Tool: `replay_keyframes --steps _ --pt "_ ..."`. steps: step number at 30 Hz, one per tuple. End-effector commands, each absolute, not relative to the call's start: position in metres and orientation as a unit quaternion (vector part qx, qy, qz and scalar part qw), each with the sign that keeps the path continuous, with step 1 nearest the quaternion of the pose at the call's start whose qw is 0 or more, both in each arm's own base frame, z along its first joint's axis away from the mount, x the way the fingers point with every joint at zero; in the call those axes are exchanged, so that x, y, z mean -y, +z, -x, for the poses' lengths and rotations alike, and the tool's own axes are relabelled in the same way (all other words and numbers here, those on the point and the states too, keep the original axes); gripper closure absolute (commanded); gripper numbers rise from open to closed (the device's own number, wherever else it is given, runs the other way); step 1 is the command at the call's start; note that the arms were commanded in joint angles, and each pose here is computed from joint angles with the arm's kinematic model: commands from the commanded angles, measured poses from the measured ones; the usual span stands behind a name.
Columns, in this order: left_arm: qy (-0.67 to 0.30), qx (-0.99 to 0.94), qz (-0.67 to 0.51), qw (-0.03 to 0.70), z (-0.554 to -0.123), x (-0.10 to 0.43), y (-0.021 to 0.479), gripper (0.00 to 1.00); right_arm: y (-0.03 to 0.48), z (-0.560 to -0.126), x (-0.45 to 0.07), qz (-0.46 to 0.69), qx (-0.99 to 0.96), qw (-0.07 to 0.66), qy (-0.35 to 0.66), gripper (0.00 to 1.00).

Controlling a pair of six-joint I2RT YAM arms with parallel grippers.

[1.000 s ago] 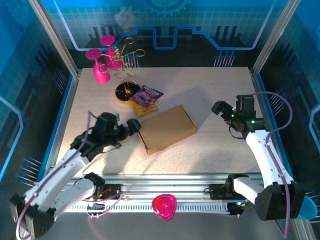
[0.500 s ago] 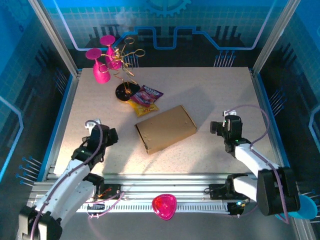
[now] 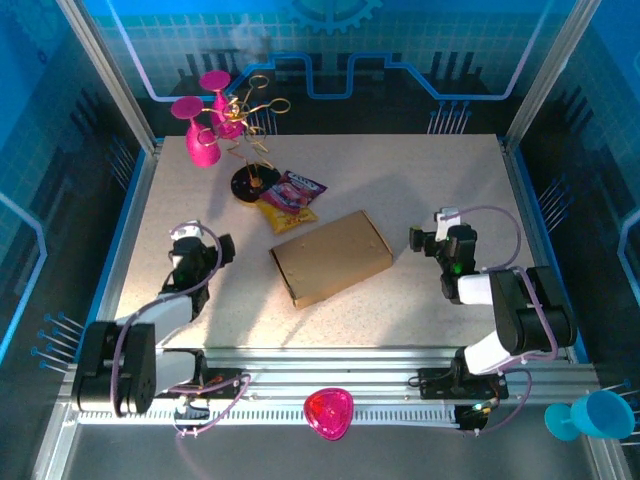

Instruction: Fold the paper box

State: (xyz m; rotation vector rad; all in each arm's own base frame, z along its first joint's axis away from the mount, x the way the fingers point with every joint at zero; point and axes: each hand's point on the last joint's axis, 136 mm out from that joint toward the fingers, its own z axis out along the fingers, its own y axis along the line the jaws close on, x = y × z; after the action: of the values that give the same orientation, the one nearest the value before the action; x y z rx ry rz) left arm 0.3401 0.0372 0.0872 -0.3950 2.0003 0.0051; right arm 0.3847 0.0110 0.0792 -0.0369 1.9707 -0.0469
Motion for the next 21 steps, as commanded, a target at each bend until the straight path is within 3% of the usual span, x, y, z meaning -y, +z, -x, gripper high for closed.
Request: replay_keyframes --steps 1,6,8,21 --pt "-0.039 -0.778 0.105 0.618 -0.364 -0.024 0.128 0.01 0.105 -0.389 -0.009 0.011 -0.792 0.61 -0.024 0.0" --pt "-0.051 -0.763 0.072 0.64 -0.379 -0.016 0.108 0.01 0.101 -0.393 -0.008 0.007 -0.803 0.595 -0.037 0.0" --pt "-0.048 -0.796 0.087 0.597 -0.381 -0.018 0.099 0.01 0.102 -0.394 -0.009 0.008 -0.802 0.596 -0.036 0.0" --pt "-0.059 -0.799 0.066 0.594 -0.391 -0.012 0.098 0.01 0.101 -0.397 -0.015 0.022 -0.806 0.59 -0.047 0.0"
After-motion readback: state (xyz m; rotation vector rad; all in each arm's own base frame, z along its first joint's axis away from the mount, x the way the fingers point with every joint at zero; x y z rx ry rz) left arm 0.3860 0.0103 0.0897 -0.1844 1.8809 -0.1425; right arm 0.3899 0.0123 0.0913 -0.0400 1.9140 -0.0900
